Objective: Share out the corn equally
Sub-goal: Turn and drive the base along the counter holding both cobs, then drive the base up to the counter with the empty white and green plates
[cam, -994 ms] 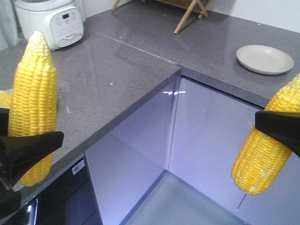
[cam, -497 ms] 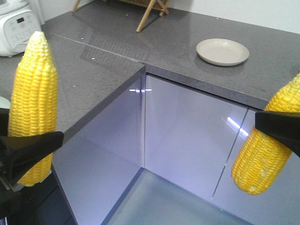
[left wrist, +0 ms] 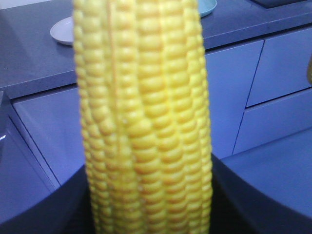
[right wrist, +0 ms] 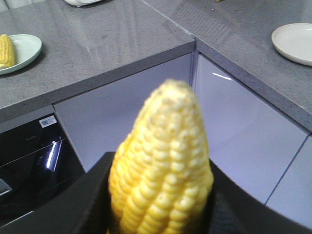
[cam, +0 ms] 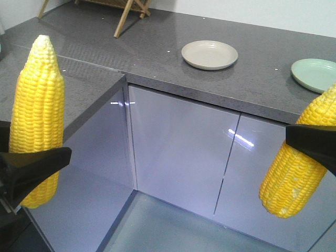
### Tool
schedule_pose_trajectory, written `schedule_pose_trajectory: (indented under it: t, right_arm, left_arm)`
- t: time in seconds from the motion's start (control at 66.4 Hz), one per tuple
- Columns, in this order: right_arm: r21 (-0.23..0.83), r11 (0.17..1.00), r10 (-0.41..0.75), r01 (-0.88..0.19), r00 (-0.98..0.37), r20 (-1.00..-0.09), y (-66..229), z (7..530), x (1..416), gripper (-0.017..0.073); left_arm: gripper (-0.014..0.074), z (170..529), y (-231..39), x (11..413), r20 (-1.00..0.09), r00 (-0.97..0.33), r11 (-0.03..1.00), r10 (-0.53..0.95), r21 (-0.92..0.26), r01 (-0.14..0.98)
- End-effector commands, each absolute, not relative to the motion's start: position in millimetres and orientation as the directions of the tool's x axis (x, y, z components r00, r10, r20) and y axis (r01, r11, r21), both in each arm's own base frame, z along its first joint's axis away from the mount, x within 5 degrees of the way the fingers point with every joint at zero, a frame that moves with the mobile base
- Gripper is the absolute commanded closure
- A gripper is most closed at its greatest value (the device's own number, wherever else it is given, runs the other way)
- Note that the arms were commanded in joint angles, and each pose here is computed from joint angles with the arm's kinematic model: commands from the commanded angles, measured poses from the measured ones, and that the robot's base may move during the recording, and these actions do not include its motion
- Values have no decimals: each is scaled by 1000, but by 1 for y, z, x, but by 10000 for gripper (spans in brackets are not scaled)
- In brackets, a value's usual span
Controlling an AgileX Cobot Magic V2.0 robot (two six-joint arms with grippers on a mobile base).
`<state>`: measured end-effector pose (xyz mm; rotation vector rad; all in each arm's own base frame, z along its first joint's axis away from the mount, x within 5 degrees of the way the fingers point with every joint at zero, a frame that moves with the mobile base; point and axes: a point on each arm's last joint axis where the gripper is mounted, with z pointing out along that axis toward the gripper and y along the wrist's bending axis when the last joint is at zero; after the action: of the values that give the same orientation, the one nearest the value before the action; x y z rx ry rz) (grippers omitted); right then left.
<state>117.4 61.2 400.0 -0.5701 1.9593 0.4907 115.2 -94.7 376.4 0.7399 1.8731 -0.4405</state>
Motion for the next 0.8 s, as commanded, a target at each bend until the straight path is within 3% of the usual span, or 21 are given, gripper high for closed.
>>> schedule_pose_trajectory:
  t: [0.0,0.783]
  right_arm:
    - [91,816,-127,-570,-331,-935,61,413,118,363]
    - [91,816,-127,-570,-331,-935,61,413,118,363]
  left_arm:
    - [334,392,-94,115,-952,-213,750,222,28,660]
    - [334,392,-94,115,-952,-213,750,222,28,660]
